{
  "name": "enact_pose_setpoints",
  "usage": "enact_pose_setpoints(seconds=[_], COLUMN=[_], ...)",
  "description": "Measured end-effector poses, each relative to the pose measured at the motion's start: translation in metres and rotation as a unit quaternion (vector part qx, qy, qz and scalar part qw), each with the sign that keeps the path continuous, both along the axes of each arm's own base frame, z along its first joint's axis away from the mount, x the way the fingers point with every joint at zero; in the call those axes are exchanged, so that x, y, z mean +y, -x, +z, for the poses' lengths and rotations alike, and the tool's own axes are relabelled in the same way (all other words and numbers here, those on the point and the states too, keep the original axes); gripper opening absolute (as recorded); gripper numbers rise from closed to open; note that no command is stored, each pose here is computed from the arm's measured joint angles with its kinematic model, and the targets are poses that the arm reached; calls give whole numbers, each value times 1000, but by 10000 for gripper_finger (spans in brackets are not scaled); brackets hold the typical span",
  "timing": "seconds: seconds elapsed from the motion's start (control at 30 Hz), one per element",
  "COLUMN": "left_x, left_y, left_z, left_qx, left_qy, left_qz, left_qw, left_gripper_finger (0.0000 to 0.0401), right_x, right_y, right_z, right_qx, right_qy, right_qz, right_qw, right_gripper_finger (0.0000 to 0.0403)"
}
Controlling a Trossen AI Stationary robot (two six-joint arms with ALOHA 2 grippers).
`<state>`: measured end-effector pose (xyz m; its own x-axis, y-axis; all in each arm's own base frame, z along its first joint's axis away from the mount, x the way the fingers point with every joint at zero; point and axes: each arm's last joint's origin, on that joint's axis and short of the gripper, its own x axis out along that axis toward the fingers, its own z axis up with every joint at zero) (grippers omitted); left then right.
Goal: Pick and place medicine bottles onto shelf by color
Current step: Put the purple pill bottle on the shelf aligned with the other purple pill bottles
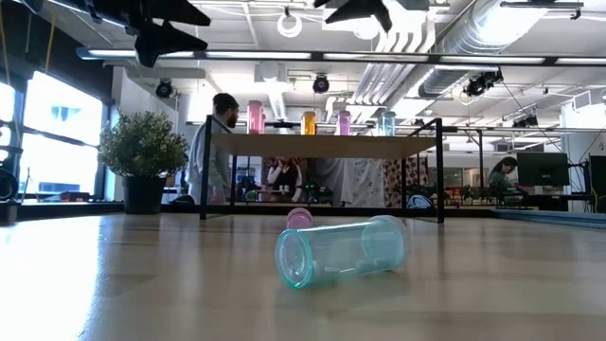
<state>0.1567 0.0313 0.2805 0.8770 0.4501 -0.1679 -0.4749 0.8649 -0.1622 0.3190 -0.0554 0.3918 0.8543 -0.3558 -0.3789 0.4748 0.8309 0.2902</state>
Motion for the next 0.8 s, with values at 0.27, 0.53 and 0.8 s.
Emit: enact_pose_setpoints(seconds=[0.27,0.53,0.8], left_x=[-2,-3,-3], left_y=[4,9,10], left_z=[-16,-29,-30], left_qx=[48,93,87], left_qy=[95,156,176], left_qz=[3,27,35], left_qw=[994,983,980], left_gripper_finger=[241,241,241], right_x=[44,71,91], right_y=[8,-15,-43], right_z=[-23,-61,-106], right_qx=[75,148,222], right_qy=[-189,-271,-289], right_qz=[-14,-36,-5], right_qw=[979,950,931], right_gripper_finger=[158,158,158])
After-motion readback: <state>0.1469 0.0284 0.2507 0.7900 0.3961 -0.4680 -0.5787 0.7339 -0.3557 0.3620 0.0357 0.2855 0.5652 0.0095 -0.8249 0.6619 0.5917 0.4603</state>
